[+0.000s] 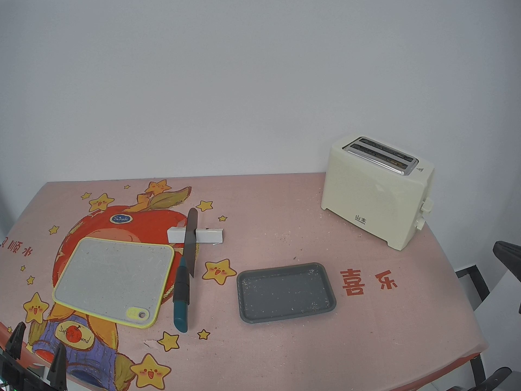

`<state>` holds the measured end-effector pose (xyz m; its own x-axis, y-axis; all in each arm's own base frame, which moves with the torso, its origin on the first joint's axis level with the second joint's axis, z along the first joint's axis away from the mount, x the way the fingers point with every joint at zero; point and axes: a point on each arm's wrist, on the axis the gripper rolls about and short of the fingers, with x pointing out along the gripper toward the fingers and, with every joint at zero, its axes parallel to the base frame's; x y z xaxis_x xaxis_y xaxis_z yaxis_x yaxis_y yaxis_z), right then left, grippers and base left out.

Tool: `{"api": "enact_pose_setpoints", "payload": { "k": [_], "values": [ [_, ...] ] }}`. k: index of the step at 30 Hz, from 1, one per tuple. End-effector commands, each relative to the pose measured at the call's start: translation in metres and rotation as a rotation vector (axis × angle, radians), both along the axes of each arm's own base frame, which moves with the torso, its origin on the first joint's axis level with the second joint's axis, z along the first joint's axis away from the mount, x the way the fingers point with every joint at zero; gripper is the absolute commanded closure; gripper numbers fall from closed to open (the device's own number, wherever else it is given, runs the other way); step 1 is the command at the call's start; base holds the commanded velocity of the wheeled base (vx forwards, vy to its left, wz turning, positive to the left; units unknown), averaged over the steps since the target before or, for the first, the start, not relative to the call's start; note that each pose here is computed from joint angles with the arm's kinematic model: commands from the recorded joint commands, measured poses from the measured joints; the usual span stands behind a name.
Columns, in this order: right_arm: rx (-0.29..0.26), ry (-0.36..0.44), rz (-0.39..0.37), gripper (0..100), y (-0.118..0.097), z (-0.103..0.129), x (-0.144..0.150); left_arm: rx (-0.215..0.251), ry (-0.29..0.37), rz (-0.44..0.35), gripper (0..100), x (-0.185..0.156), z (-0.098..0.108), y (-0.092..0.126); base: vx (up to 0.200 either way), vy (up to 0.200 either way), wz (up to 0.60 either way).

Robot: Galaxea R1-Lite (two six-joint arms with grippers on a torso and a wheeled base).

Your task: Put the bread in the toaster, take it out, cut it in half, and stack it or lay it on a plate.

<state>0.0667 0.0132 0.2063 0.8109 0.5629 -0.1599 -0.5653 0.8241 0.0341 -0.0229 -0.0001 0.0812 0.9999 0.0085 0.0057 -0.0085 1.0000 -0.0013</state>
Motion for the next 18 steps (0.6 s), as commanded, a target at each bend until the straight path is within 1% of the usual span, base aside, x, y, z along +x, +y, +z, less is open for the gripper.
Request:
{"api": "enact_pose_setpoints", "payload": {
  "k": [1,9,18],
  "values": [
    [0.0,0.003,0.002,100,0.0,0.0,0.001,0.0,0.004,0.001,0,0.0,-0.005,0.0,0.0,0.0,0.0],
    [0.0,0.012,0.002,100,0.0,-0.001,0.002,0.0,0.004,0.001,0,0.0,-0.005,0.0,0.0,0.0,0.0],
    [0.0,0.061,-0.015,100,0.0,-0.005,0.011,0.0,0.004,0.001,0,0.0,-0.005,0.0,0.0,0.0,0.0]
  ]
}}
